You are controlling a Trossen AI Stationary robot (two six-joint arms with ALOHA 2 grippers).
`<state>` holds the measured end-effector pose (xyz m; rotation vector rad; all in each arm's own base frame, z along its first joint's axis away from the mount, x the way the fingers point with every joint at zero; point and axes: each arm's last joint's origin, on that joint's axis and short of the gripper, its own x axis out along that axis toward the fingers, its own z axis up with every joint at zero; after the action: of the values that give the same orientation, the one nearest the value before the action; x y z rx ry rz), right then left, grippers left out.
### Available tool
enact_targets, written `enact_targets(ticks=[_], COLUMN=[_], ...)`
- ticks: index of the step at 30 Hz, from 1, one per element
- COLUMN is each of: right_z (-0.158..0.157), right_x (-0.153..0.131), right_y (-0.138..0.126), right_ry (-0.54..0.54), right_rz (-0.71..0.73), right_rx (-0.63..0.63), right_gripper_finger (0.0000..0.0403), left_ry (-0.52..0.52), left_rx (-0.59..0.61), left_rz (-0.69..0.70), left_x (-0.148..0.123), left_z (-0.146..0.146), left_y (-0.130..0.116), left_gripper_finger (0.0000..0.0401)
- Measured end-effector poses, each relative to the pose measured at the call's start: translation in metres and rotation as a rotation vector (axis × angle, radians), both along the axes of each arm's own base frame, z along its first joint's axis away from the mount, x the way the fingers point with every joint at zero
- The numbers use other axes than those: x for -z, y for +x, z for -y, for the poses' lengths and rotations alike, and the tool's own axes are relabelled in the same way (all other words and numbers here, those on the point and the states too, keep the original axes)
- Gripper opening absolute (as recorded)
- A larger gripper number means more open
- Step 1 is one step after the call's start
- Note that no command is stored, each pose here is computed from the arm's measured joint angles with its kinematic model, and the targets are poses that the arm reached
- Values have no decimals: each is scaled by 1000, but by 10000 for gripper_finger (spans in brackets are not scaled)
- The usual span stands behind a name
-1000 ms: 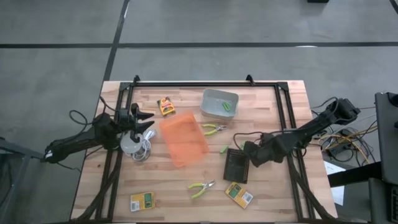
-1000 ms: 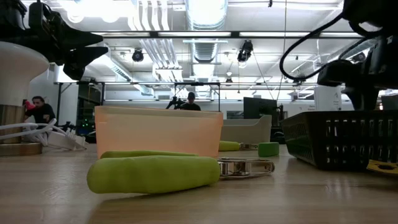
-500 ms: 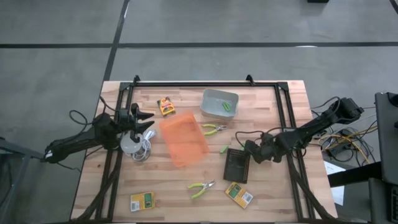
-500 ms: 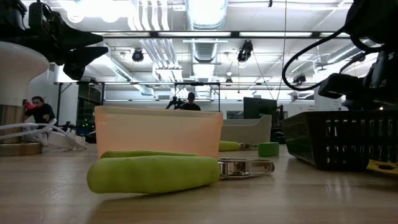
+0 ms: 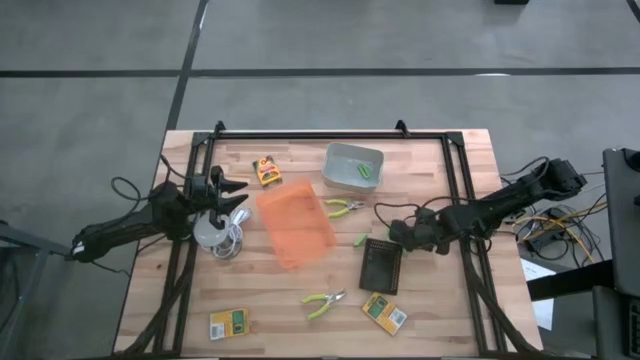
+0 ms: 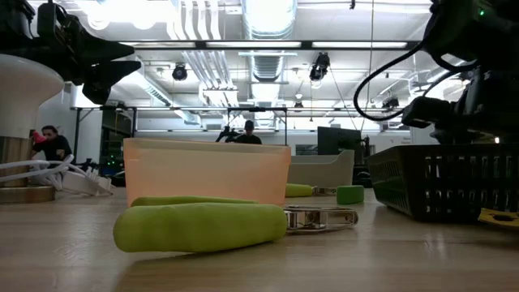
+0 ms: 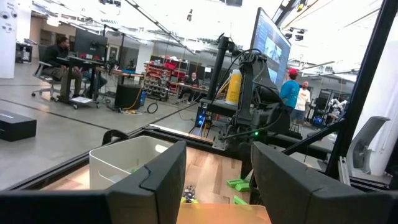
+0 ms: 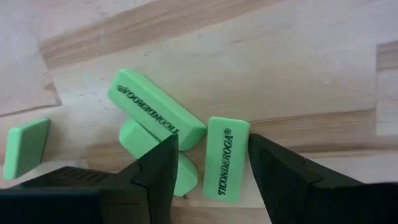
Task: Pick & Place School Supplies
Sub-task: Put the green eraser into the gray bin
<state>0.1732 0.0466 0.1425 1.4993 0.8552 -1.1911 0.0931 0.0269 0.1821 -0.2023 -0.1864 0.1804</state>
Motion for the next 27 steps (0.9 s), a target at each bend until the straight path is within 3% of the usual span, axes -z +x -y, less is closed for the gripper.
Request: enact_targets(ticks=[27], right_z=[-3], right_x=[5], right_y=[3], right_ry=[69], right_rz=[-112], right_rx=[4], right_gripper_finger=[189], left_ry=[0], left_rx=[0], left_rz=[0], left_x=[0], left_z=[0], left_y=[0], left_gripper_finger=[188])
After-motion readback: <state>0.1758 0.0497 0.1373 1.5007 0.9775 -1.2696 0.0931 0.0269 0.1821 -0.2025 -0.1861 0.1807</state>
